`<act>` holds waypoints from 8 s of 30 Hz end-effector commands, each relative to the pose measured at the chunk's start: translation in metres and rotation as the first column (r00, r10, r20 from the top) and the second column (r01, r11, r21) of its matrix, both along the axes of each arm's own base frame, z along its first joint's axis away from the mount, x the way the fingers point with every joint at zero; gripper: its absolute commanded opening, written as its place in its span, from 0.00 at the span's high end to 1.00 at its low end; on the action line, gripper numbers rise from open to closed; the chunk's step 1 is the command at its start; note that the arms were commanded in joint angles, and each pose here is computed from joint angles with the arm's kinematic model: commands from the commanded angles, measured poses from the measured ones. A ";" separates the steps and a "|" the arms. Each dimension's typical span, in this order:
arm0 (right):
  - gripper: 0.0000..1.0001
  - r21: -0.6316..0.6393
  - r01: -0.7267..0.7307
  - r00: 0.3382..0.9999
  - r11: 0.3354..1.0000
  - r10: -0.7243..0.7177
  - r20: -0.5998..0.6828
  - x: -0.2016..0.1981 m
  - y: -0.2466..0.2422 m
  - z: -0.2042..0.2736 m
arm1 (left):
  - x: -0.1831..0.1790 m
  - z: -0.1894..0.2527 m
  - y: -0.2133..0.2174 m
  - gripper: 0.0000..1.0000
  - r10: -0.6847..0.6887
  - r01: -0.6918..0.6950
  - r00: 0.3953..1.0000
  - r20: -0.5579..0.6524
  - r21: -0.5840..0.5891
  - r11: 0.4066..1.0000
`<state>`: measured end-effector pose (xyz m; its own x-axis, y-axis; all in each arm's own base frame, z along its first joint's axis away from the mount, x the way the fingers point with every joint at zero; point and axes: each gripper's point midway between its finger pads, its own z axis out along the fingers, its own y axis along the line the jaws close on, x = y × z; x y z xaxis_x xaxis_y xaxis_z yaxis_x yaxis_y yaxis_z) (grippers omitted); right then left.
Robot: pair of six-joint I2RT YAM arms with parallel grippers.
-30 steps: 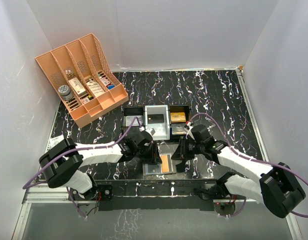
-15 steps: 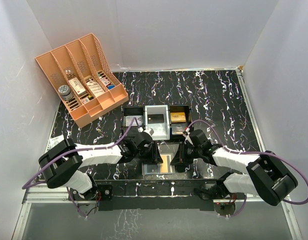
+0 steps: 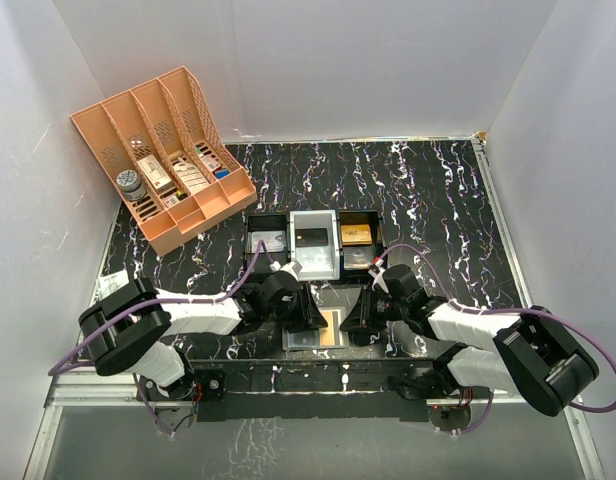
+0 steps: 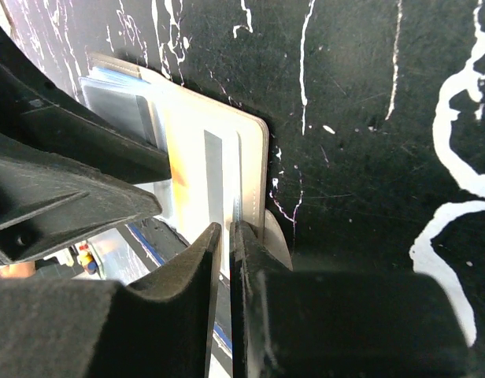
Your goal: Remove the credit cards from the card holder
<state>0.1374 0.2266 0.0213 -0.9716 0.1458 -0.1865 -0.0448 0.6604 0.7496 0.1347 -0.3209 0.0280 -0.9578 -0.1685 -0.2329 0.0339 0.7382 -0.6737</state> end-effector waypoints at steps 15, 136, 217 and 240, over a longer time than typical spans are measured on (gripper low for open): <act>0.90 -0.151 0.008 0.995 0.989 -0.023 -0.097 -0.026 -0.028 -0.044 | -0.011 -0.031 0.022 0.68 0.051 -0.046 0.998 -0.045 0.103 0.994; 0.81 -0.276 -0.077 0.992 0.958 0.047 -0.113 -0.023 -0.013 -0.056 | -0.007 0.001 0.020 0.83 0.122 -0.122 0.992 -0.008 -0.082 0.989; 0.34 0.122 -0.099 0.853 0.988 0.021 0.522 0.079 0.064 0.175 | 0.015 0.145 0.065 1.00 0.083 0.034 0.937 0.339 -0.324 0.945; 0.72 0.460 -0.371 0.872 0.807 0.133 0.470 0.031 0.080 0.224 | 0.018 0.214 0.042 1.00 0.045 0.220 0.926 0.374 -0.632 0.743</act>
<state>0.1764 0.3050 0.2258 -0.8617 0.1145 -0.4943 -0.4721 0.1761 0.8638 0.1539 -0.2779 0.2107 -0.8788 -0.3116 -0.3616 0.3242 0.1663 -0.9313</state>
